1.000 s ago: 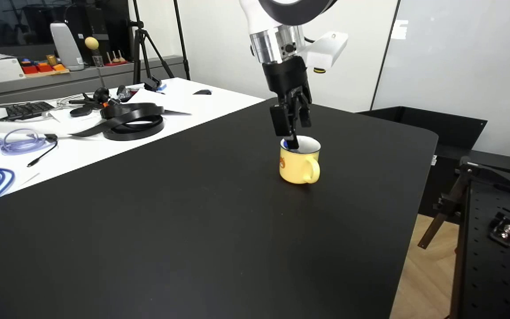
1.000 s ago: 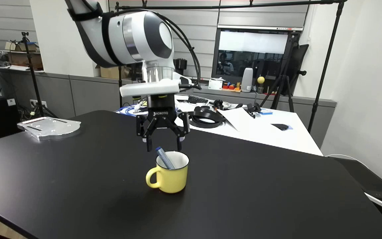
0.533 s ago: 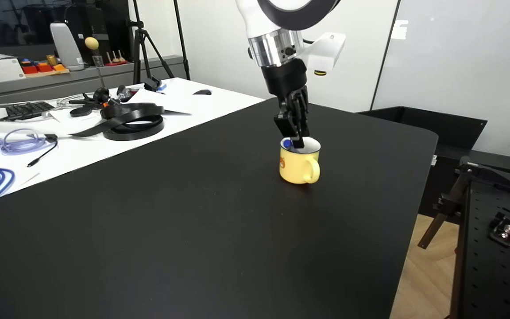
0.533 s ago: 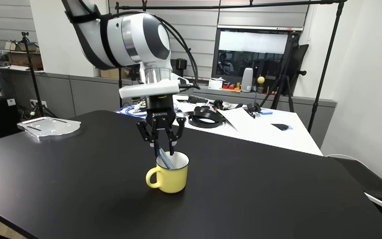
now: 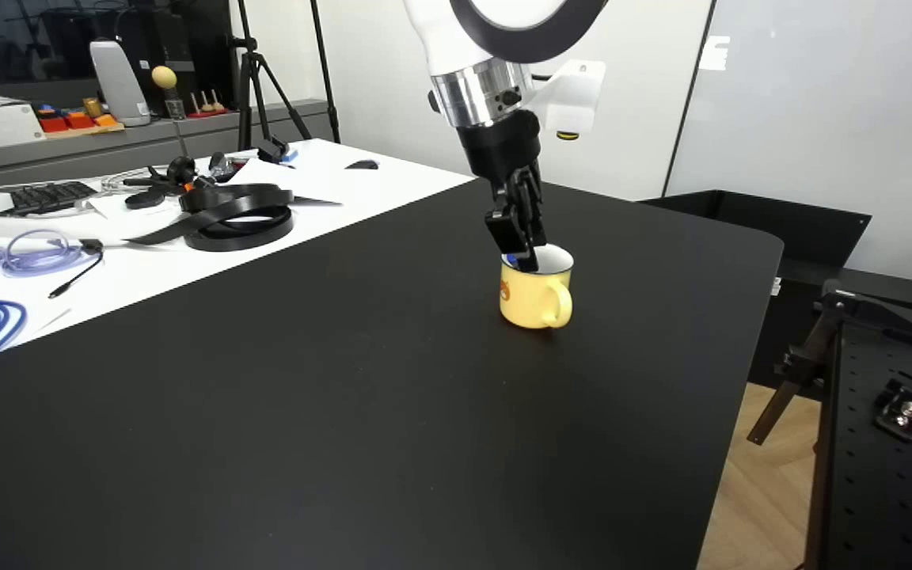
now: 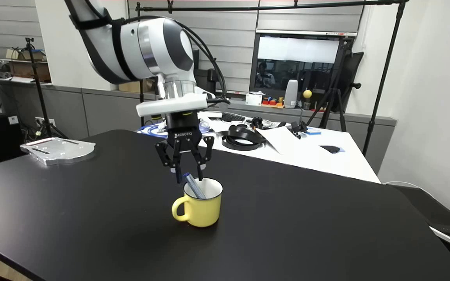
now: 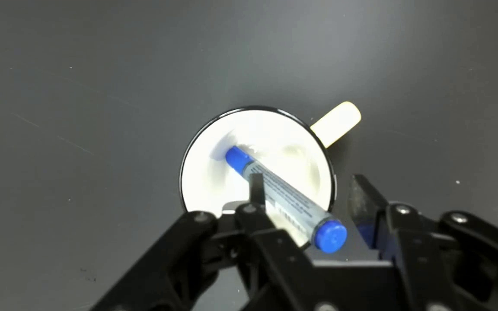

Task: Take the marker out of the cup, put it on the table then put it back in the cup

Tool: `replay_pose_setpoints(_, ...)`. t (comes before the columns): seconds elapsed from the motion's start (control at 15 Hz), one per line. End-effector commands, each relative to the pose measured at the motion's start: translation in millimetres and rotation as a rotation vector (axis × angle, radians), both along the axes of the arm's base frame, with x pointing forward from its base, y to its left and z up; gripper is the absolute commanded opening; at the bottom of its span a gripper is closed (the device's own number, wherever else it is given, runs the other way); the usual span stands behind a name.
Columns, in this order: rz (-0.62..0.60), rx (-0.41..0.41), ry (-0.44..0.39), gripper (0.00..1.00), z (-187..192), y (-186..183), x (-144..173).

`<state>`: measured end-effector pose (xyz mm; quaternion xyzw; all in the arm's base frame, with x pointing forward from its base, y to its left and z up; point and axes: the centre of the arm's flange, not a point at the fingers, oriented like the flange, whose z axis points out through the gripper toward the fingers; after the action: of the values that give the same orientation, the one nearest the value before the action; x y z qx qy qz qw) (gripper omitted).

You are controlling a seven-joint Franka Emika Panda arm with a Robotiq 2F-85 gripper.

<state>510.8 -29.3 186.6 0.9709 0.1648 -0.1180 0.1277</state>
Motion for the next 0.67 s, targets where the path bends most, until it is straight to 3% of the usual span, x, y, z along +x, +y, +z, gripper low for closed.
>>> replay_pose_setpoints(0.0, 0.031, -0.02, 0.008, 0.84, 8, 0, 0)
replay_pose_setpoints(0.2, 0.042, -0.021, 0.021, 1.0, 2, 0, 2)
replay_pose_setpoints(0.27, 0.042, -0.021, 0.023, 0.61, 0, 0, 2)
replay_pose_setpoints(0.4, 0.05, -0.024, 0.023, 0.65, -3, 0, 4)
replay_pose_setpoints(0.6, 0.069, -0.03, 0.023, 0.43, -6, 4, 5)
